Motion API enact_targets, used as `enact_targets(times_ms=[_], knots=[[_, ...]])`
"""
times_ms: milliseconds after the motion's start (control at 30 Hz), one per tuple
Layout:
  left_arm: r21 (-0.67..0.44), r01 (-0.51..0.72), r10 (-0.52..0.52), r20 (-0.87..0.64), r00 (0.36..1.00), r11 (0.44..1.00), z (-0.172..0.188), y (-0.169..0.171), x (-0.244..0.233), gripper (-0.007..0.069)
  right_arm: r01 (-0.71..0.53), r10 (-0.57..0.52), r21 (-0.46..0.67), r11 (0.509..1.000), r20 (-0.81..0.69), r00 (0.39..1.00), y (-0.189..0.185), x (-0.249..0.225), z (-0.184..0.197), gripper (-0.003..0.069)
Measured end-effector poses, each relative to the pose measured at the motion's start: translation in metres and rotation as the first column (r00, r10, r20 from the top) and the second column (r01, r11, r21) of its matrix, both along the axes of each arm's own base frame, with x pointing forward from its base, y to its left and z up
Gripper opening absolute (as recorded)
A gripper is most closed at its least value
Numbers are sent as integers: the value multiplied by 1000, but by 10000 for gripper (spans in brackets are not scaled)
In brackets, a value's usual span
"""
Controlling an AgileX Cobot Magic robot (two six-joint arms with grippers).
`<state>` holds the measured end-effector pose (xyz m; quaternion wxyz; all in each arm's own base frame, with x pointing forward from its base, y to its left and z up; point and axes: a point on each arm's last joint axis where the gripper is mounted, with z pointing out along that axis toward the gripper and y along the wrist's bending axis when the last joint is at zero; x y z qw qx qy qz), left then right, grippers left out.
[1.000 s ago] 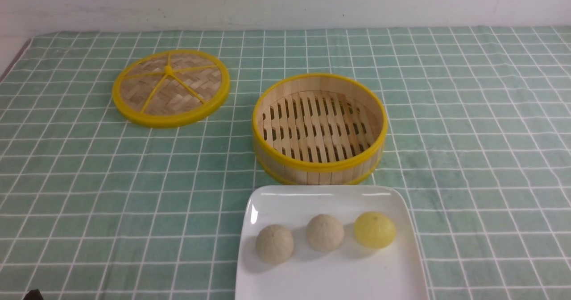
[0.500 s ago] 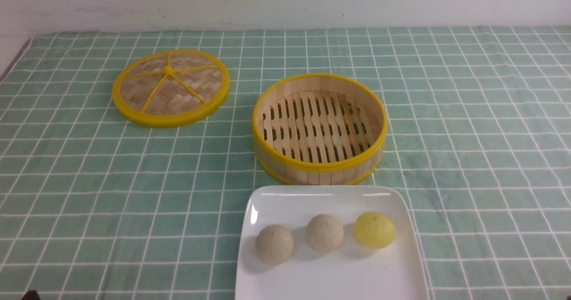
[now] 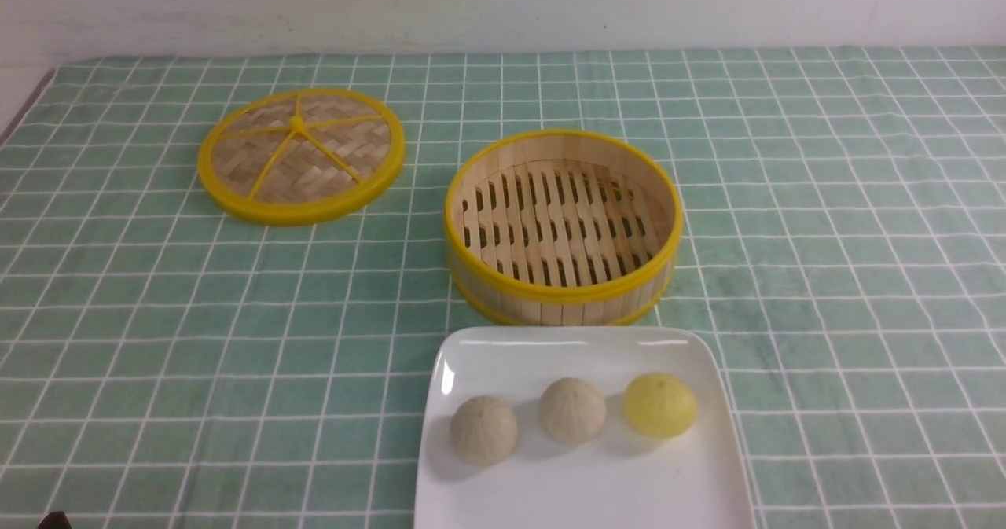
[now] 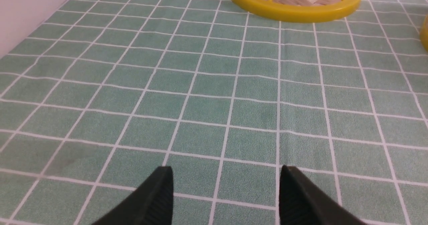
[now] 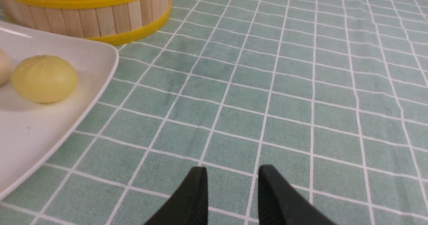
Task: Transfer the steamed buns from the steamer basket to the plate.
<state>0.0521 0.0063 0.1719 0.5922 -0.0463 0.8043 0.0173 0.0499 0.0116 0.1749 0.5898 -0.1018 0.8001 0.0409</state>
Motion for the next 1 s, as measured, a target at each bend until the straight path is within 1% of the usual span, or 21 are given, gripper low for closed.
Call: enact_targets(times_ms=[133,400,700,800,1000], knots=[[0,0,0,0,1000,1000,0,0,0,438,-5,5,-3,1000,1,1000,0,0,0,240],[-1,0,0,0,1000,1000,0,0,0,438,28,-27,25,999,-7,1000,-2,0,0,240],[-1,0,0,0,1000,1000,0,0,0,438,41,-41,-25,999,1,999,-5,1,-1,240],[-1,0,0,0,1000,1000,0,0,0,438,85,-85,-26,996,2,996,-7,1,-1,240],[-1,0,0,0,1000,1000,0,0,0,438,204,-204,-22,979,1,979,-13,1,-1,240]])
